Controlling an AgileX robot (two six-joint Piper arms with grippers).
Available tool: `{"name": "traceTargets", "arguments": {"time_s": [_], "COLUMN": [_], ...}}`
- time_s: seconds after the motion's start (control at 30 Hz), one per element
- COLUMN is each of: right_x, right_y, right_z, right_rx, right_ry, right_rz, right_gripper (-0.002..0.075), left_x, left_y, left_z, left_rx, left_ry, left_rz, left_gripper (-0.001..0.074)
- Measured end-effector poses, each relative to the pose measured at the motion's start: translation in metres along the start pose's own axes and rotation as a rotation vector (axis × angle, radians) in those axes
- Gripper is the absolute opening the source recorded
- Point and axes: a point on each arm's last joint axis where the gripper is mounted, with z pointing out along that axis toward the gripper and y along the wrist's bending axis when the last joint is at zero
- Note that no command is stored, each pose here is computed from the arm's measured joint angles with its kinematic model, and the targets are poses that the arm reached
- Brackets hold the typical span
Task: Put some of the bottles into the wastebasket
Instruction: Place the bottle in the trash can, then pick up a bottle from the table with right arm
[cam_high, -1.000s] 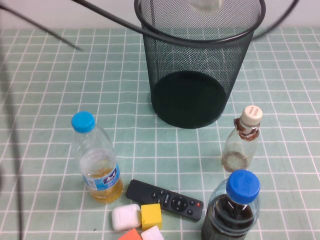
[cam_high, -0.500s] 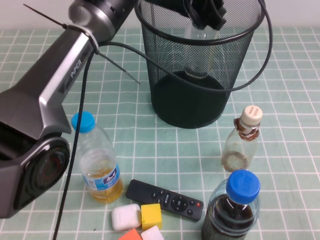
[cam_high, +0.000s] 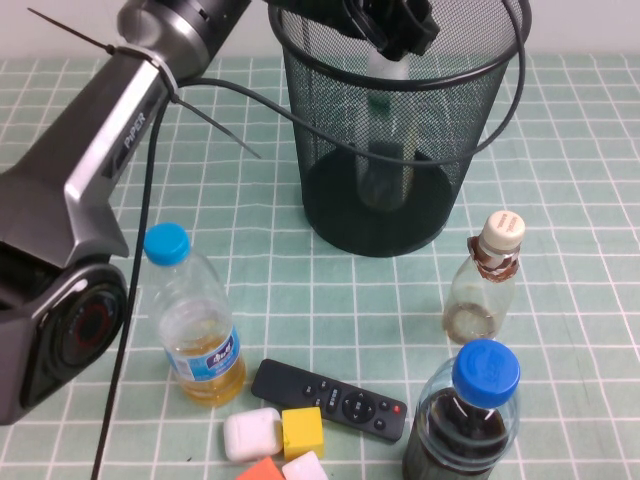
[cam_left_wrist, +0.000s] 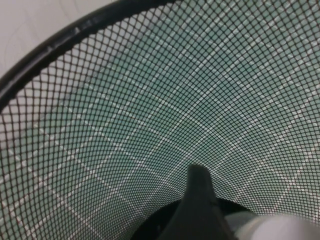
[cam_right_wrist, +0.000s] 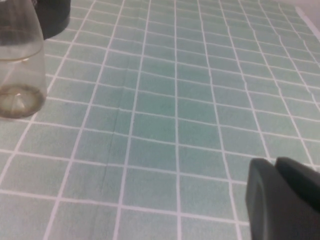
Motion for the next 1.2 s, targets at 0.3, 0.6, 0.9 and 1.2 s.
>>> {"name": "traceTargets", "arguments": {"time_s": [0.3,0.6,0.9,1.2], "right_x": [-0.013,-0.029,-0.087,-0.171], "right_y": [0.003,-0.004,0.007,0.002], "right_z": [-0.001,-0.005,-0.03,-0.009], "right_rx": [-0.047,-0.053,-0.256,-0.3], "right_ry": [-0.144,-0.328,-0.227,0.203], "right_rz": [0.254,0.601,0.618,0.332], "right_gripper": [-0.0008,-0.0008,-0.0006,-0.0006], "left_x": [-0.009,-0.033,-0.05,-0.028], "left_y": [-0.003,-0.022,-0.035,-0.058], "left_z": [-0.017,-0.099,-0.169,-0.283], "left_rx": [0.009,0.053,0.0,-0.181], "left_ry": [-0.005,0.094,0.057,0.091], "left_rz": [-0.052,0.056,0.115,0.033], "left_gripper": [0.0417,0.0018,-0.0001,-0.0001]}}
